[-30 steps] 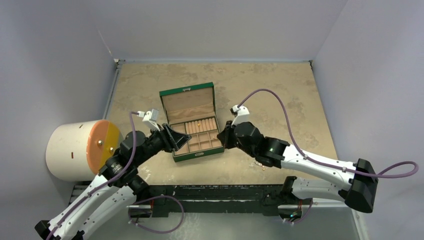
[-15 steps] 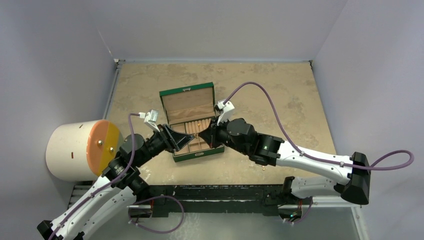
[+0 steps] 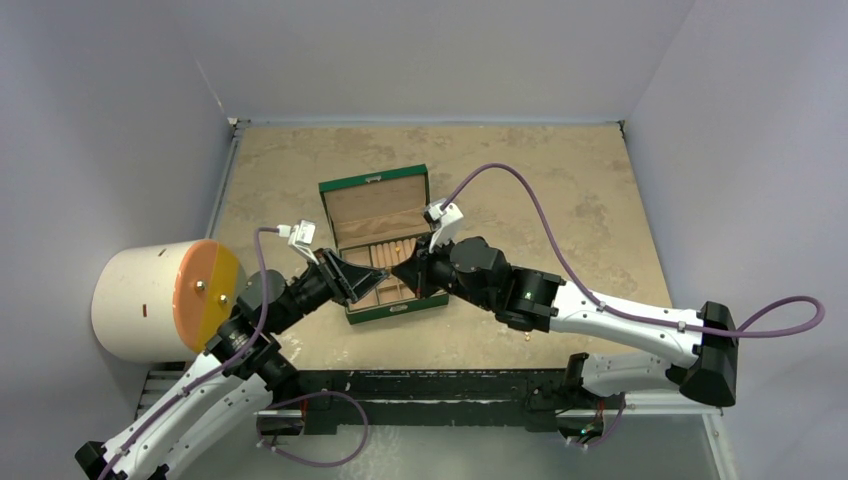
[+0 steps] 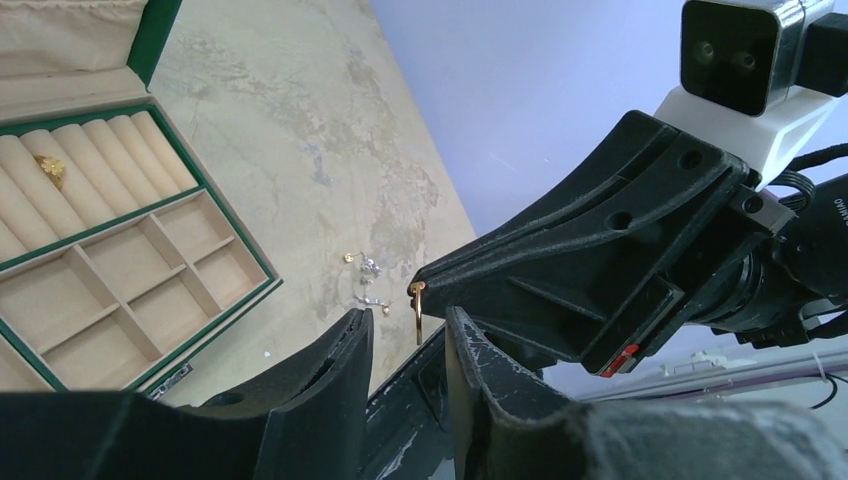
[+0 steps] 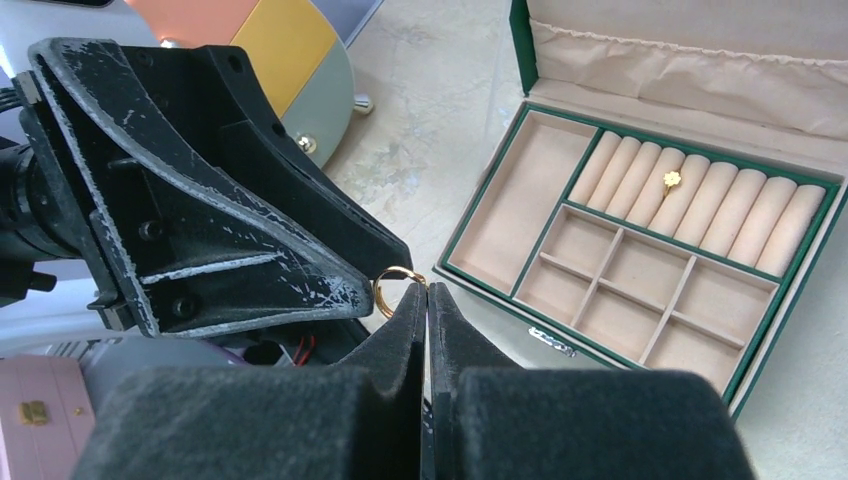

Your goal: Organize the mixed jewelry

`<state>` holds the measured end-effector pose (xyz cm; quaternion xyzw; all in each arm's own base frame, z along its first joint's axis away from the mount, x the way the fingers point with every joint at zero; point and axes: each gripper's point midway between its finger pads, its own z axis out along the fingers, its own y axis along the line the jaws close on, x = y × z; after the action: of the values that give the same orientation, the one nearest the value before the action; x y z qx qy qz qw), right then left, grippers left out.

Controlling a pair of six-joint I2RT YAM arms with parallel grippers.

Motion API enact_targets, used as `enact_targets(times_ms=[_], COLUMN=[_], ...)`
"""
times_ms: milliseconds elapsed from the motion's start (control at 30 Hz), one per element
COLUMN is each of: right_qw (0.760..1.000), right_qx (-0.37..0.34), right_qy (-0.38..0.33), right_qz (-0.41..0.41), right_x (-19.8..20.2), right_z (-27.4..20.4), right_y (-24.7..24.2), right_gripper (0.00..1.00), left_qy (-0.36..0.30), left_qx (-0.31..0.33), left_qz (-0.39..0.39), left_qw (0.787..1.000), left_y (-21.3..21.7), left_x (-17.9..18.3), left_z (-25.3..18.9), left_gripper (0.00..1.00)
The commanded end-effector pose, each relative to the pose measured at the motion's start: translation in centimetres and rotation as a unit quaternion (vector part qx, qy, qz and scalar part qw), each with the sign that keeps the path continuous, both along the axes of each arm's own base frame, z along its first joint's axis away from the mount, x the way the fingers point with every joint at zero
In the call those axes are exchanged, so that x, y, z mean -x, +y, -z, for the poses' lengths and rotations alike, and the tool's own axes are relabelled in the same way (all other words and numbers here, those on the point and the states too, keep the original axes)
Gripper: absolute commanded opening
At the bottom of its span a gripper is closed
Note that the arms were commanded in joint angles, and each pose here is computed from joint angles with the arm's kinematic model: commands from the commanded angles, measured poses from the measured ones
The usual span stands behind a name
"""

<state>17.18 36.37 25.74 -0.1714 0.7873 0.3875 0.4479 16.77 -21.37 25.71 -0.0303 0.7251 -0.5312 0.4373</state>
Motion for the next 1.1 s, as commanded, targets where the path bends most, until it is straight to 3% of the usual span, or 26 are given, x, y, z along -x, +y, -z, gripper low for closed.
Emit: enact_targets(times_ms=[0,333,500,567,867,1067], right_qw=[0.999,0.999,0.999,0.999,0.998,0.995], right_qx=[-0.041,-0.039,-0.037,-0.037,-0.046,-0.059], right_qy=[-0.024,-0.025,-0.025,-0.025,-0.031,-0.032], right_qz=[-0.014,-0.012,-0.009,-0.009,-0.022,-0.075], right_x=[0.1,0.2,0.2,0.2,0.9,3.3], right_z=[-3.6,-3.5,-3.4,-3.4,-3.8,-4.1], right_y=[1.2,1.4,1.2,1.2,0.8,-0.4], right_gripper=[0.00,0.00,0.00,0.00,0.00,0.28], left_qy=[-0.020,-0.021,-0.018,-0.016,-0.034,-0.045], left_qx=[0.023,0.023,0.021,0.020,0.032,0.031], left_qz=[0.011,0.014,0.016,0.017,0.025,0.035], left_qw=[0.999,0.999,1.000,1.000,0.999,0.998], left_y=[-0.3,-0.5,-0.5,-0.6,-0.8,-0.8], left_x=[0.2,0.2,0.2,0.2,0.3,0.8], left_z=[-1.5,-1.4,-1.2,-1.1,-2.1,-2.7], left_gripper=[0.31,0.21,0.10,0.00,0.00,0.00])
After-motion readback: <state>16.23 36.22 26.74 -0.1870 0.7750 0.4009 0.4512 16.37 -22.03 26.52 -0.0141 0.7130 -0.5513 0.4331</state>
